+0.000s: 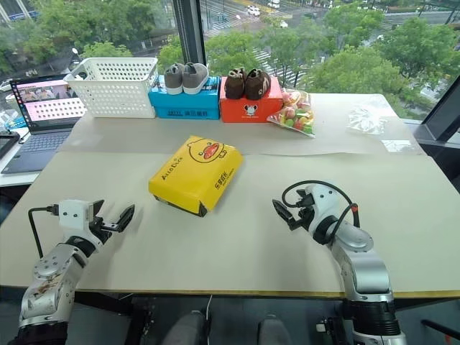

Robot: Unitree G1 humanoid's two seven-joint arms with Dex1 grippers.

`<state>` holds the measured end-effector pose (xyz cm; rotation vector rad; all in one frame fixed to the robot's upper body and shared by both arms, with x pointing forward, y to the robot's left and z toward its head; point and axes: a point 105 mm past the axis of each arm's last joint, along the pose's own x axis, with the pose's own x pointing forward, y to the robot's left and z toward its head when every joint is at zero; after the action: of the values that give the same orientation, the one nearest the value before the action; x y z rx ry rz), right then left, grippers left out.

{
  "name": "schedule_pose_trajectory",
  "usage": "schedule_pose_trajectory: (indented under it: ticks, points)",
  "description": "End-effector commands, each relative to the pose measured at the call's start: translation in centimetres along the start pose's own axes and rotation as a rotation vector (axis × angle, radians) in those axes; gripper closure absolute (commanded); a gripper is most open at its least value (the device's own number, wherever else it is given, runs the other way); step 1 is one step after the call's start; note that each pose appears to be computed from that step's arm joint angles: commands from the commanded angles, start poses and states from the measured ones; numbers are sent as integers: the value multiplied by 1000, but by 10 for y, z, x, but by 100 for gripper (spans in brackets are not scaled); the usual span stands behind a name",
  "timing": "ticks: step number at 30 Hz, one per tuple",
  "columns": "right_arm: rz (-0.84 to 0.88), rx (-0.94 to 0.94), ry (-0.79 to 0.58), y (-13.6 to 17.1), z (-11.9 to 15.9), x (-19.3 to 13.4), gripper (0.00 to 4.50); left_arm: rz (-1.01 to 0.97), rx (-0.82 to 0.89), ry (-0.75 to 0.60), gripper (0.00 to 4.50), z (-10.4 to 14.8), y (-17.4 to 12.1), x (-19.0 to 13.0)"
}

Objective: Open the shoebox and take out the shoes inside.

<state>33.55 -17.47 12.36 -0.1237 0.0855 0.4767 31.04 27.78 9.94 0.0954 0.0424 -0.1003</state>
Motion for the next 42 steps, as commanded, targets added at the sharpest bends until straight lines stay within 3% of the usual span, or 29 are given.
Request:
schedule_pose_trajectory:
  ticks: [1, 4, 7, 8, 10, 17, 19, 21, 26, 33, 37, 42]
  points:
    - [-21, -15, -70, -3, 18, 2, 4, 36, 38, -88, 0, 24, 12, 1]
    - [-28, -17, -94, -6, 31, 6, 4, 75, 27, -107, 0, 34, 33, -2]
    - [-12, -32, -94, -6, 34, 7, 4, 52, 31, -129, 0, 43, 37, -2]
    - [2, -28, -94, -4, 34, 8, 27, 36, 45, -134, 52, 45, 35, -3]
    - [22, -23, -89, -2, 33, 9, 83, 18, 66, -128, 96, 46, 33, -3]
    - [-33, -56, -72, -12, 28, 33, 331, 61, 167, -74, 384, 43, 48, 13]
    - [-40, -64, -62, -14, 26, 45, 394, 65, 208, -70, 447, 44, 49, 24]
    - [-31, -82, -31, -12, 19, 59, 449, 66, 243, -72, 450, 47, 49, 39]
    - [-33, -100, 3, -5, 12, 95, 449, 56, 289, -50, 450, 43, 45, 75]
    - [27, -113, 21, 19, 9, 132, 449, -80, 382, -13, 450, 40, 7, 117]
    - [43, -94, 14, 29, 10, 142, 449, -203, 387, -15, 450, 37, -29, 130]
    - [100, -60, -16, 46, 13, 148, 449, -482, 380, -48, 450, 25, -99, 129]
